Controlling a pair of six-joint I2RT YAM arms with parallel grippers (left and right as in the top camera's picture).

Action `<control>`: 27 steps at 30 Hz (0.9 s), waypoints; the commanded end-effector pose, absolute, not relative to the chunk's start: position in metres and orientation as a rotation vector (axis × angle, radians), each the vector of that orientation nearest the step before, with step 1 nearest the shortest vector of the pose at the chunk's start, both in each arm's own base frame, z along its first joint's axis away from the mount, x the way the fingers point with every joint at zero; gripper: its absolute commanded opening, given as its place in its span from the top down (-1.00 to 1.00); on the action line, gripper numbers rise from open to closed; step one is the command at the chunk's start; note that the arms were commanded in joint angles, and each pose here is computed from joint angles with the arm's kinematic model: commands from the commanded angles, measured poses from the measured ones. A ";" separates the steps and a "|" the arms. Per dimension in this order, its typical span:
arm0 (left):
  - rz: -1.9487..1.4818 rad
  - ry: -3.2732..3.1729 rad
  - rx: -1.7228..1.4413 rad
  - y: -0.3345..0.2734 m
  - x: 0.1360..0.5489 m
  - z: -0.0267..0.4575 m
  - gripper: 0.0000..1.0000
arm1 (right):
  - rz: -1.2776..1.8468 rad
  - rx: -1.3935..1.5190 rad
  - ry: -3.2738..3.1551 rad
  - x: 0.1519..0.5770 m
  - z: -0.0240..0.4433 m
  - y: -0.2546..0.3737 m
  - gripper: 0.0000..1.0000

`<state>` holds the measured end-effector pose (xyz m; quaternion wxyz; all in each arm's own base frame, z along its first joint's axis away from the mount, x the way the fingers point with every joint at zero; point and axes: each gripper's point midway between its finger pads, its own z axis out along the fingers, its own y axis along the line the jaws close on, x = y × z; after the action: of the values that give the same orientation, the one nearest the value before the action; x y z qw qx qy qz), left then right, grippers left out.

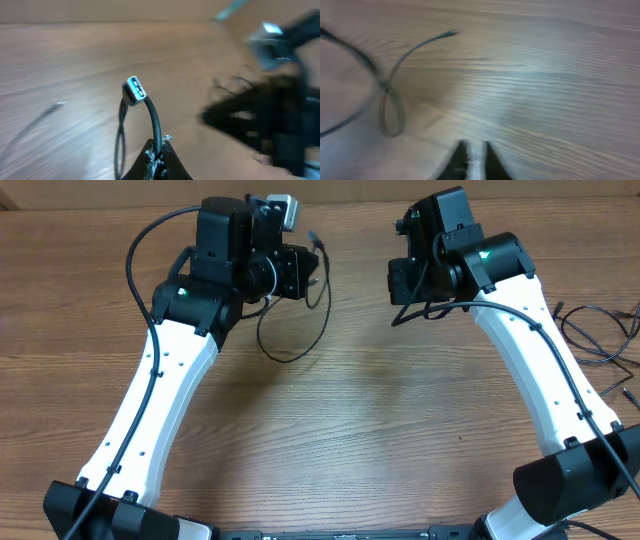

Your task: Untangle cables

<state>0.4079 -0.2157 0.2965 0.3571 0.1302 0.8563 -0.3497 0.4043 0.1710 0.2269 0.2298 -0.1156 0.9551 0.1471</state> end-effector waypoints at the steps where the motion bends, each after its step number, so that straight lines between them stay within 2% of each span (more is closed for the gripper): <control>1: -1.185 2.133 0.553 -0.247 0.374 0.313 0.92 | 0.696 -0.664 2.503 0.387 0.241 0.212 0.20; 2: -1.219 2.124 0.572 -0.250 0.370 0.316 0.91 | 0.738 -0.720 2.464 0.385 0.245 0.218 0.06; 3: -1.260 2.114 0.594 -0.253 0.365 0.318 0.92 | 0.752 -0.745 2.438 0.386 0.247 0.221 0.00; 10: -1.364 2.129 0.568 -0.257 0.356 0.324 0.92 | 0.667 -0.736 2.354 0.408 0.256 0.219 0.00; 13: -1.362 2.135 0.557 -0.256 0.357 0.323 0.91 | 0.663 -0.736 2.321 0.413 0.261 0.221 0.19; 14: -1.361 2.144 0.540 -0.256 0.358 0.322 0.92 | 0.662 -0.737 2.314 0.414 0.262 0.222 0.35; 16: -1.351 2.150 0.526 -0.255 0.360 0.322 0.92 | 0.662 -0.737 2.310 0.415 0.262 0.222 0.81; 17: -1.337 2.154 0.518 -0.254 0.361 0.320 0.91 | 0.663 -0.736 2.315 0.414 0.262 0.222 0.92; 24: -1.155 2.192 0.415 -0.240 0.384 0.309 0.92 | 0.657 -0.730 2.374 0.406 0.253 0.217 0.92; 27: -1.031 2.209 0.342 -0.227 0.399 0.302 0.91 | 0.554 -0.698 2.442 0.406 0.242 0.202 0.92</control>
<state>0.3799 -0.2407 0.3116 0.3059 0.1654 0.8246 -0.4463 0.4018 0.2146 0.2506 0.2732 -0.2692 0.8918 0.2400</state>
